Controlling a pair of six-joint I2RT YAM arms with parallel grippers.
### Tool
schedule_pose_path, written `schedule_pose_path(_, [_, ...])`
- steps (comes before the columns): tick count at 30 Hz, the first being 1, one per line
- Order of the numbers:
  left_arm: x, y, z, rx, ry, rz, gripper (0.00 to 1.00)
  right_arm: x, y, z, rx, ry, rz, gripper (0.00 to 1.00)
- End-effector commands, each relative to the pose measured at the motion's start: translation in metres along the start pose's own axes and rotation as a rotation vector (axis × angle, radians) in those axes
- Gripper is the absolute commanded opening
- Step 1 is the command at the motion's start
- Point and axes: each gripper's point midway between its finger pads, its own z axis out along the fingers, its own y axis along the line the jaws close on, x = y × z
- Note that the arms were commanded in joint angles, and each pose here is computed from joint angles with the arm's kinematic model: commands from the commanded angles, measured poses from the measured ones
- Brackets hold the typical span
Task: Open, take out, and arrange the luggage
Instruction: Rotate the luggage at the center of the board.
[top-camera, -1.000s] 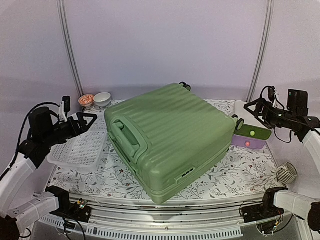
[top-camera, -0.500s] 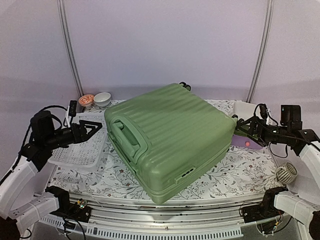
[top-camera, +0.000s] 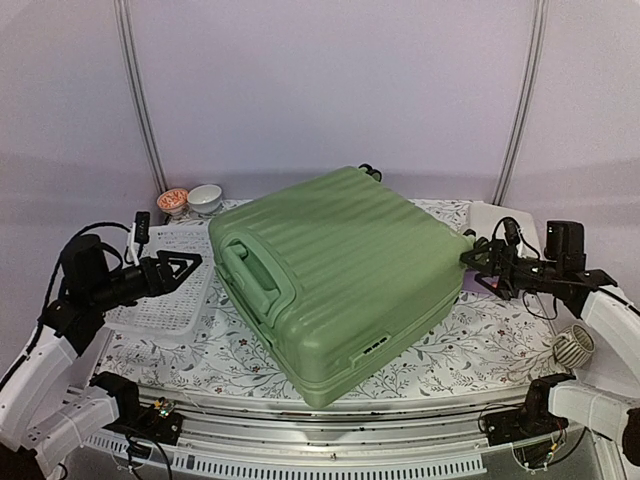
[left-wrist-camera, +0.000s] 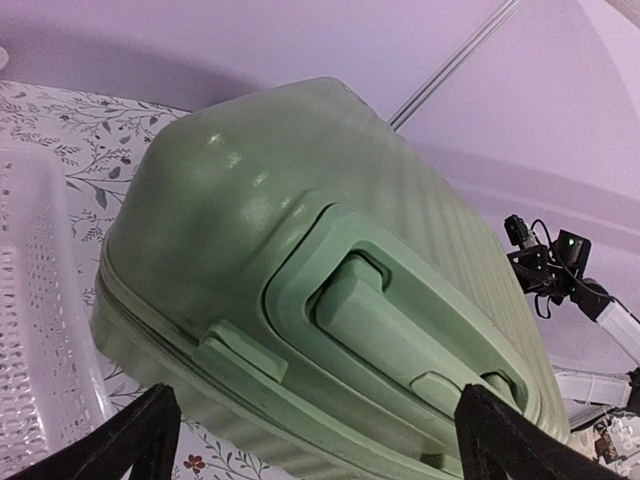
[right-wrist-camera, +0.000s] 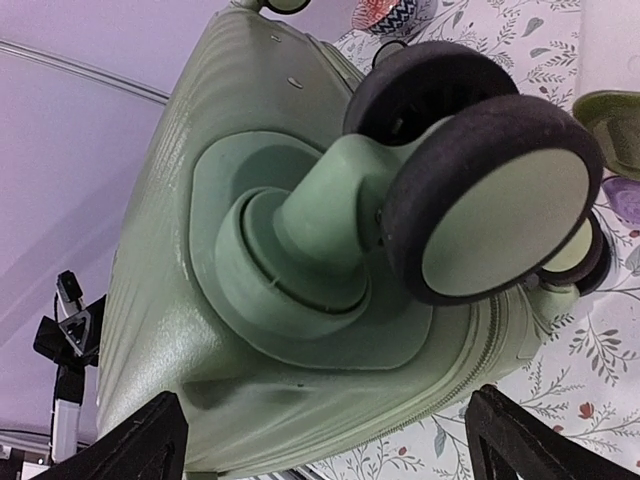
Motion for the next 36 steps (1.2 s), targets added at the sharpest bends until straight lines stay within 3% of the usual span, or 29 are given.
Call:
schedule_pose_path(1, [0.004, 0.013, 0.001, -0.055, -0.014, 0.012, 0.98, -0.011, 0.013, 0.012, -0.091, -0.014, -0.029, 0.99])
schedule_pose_path(14, [-0.021, 0.03, 0.008, -0.117, -0.081, 0.054, 0.98, -0.07, 0.002, 0.073, -0.096, -0.022, -0.02, 0.99])
schedule_pose_path(23, [-0.025, 0.039, 0.023, -0.115, -0.036, 0.095, 0.98, -0.107, -0.008, 0.121, -0.079, 0.016, -0.01, 0.96])
schedule_pose_path(29, [-0.021, 0.028, 0.026, -0.038, -0.026, 0.098, 0.98, -0.113, -0.008, 0.108, -0.006, -0.024, -0.041, 0.96])
schedule_pose_path(36, [-0.022, 0.018, 0.028, 0.023, -0.028, 0.058, 0.98, -0.101, -0.011, 0.059, 0.187, -0.095, -0.144, 0.97])
